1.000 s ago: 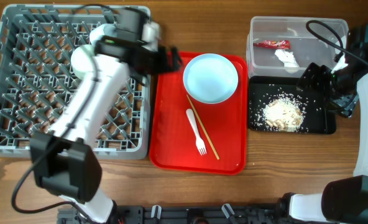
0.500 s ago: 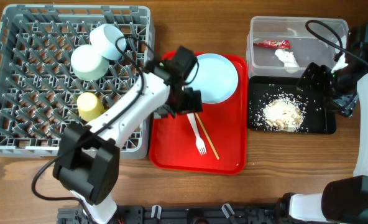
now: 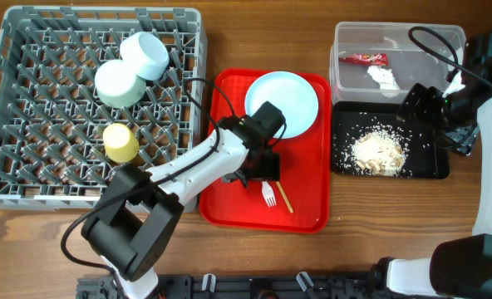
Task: Sort waste into correct bins and load items into the dishwasher rack
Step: 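Move the left gripper down to the white fork on the tray, then grasp the white fork with the left gripper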
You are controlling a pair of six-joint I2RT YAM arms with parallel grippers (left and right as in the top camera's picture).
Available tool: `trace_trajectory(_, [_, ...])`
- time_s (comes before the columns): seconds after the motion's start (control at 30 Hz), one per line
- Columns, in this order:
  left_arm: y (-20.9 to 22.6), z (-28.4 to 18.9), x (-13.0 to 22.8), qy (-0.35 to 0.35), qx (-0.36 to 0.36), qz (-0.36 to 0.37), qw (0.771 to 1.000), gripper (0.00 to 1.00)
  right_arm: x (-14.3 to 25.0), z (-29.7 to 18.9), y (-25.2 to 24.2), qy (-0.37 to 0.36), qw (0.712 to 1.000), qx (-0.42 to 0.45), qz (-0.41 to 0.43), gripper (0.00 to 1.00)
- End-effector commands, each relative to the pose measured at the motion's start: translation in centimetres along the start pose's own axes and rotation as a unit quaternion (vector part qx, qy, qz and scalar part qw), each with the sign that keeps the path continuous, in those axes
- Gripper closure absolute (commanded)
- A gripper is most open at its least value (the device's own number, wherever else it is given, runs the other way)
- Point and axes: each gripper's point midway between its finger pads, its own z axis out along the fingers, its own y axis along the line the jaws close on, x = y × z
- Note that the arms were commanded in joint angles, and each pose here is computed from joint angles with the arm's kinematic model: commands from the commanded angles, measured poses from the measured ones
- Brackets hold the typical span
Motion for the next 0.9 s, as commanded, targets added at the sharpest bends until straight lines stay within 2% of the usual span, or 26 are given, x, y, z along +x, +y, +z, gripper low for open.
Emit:
trace_trajectory(0.0, [1.0, 1.5, 0.5, 0.005, -0.034, -0.009, 0.999, 0.14, -0.2, -1.0, 0.2, -0.014, 1.0, -0.01, -0.008, 0.0])
trace_trajectory(0.1, [1.2, 2.0, 0.6, 0.011, -0.039, -0.009, 0.999, 0.15, -0.1, -1.0, 0.2, -0.013, 1.0, -0.009, -0.008, 0.0])
trace_trajectory(0.3, [1.3, 2.0, 0.8, 0.014, -0.042, -0.01, 0.999, 0.26, -0.1, -1.0, 0.2, -0.013, 1.0, -0.01, -0.008, 0.0])
trace_trajectory(0.7, [1.6, 3.9, 1.6, 0.043, -0.052, -0.026, 0.997, 0.28, 0.1, -1.0, 0.1, -0.009, 1.0, -0.008, -0.009, 0.0])
trace_trajectory(0.77, [1.2, 4.0, 1.5, 0.042, -0.044, -0.026, 0.998, 0.38, 0.1, -1.0, 0.1, -0.01, 1.0, -0.008, -0.01, 0.0])
trace_trajectory(0.87, [0.8, 4.0, 1.5, 0.043, -0.034, -0.026, 0.998, 0.58, 0.1, -1.0, 0.1, -0.01, 1.0, -0.008, -0.01, 0.0])
